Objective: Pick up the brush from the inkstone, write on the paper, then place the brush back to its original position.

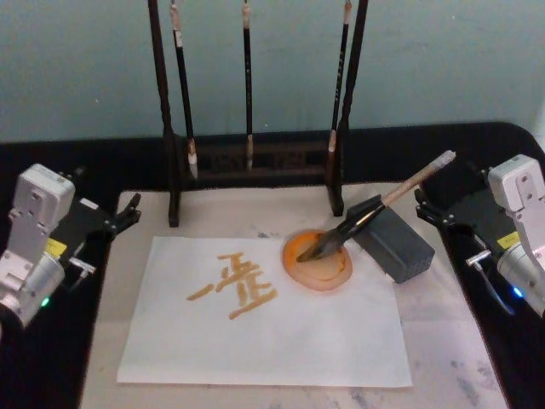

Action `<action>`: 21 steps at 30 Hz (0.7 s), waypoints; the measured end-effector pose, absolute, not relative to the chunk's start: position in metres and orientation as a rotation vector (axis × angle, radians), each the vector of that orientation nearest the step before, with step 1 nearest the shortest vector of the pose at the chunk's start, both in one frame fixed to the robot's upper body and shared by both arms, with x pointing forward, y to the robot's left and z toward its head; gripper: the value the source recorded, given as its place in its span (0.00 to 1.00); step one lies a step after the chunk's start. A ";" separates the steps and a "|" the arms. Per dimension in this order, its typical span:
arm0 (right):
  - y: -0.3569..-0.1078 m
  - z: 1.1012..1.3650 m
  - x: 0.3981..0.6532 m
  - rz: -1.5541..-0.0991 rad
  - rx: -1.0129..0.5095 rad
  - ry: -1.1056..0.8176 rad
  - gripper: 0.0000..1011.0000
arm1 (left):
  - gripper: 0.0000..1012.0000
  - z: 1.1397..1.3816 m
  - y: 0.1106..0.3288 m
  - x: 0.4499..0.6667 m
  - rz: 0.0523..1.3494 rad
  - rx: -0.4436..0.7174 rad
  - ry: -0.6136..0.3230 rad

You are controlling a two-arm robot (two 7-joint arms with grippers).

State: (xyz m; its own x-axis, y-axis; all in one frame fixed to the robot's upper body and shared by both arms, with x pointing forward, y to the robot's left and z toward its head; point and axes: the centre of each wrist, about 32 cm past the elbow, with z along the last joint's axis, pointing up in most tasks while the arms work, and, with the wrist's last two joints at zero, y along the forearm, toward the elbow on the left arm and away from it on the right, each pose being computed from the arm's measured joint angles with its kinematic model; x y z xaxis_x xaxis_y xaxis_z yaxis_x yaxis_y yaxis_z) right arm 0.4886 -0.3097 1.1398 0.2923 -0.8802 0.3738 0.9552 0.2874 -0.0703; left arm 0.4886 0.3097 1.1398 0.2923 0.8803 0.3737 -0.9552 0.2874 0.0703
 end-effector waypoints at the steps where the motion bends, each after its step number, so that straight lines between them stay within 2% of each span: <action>1: -0.310 1.140 0.489 -1.248 -0.304 -0.285 0.99 | 1.00 1.140 0.310 0.489 1.248 0.304 -0.285; 21: -0.310 1.140 0.489 -1.248 -0.305 -0.285 0.99 | 1.00 1.140 0.310 0.489 1.248 0.304 -0.285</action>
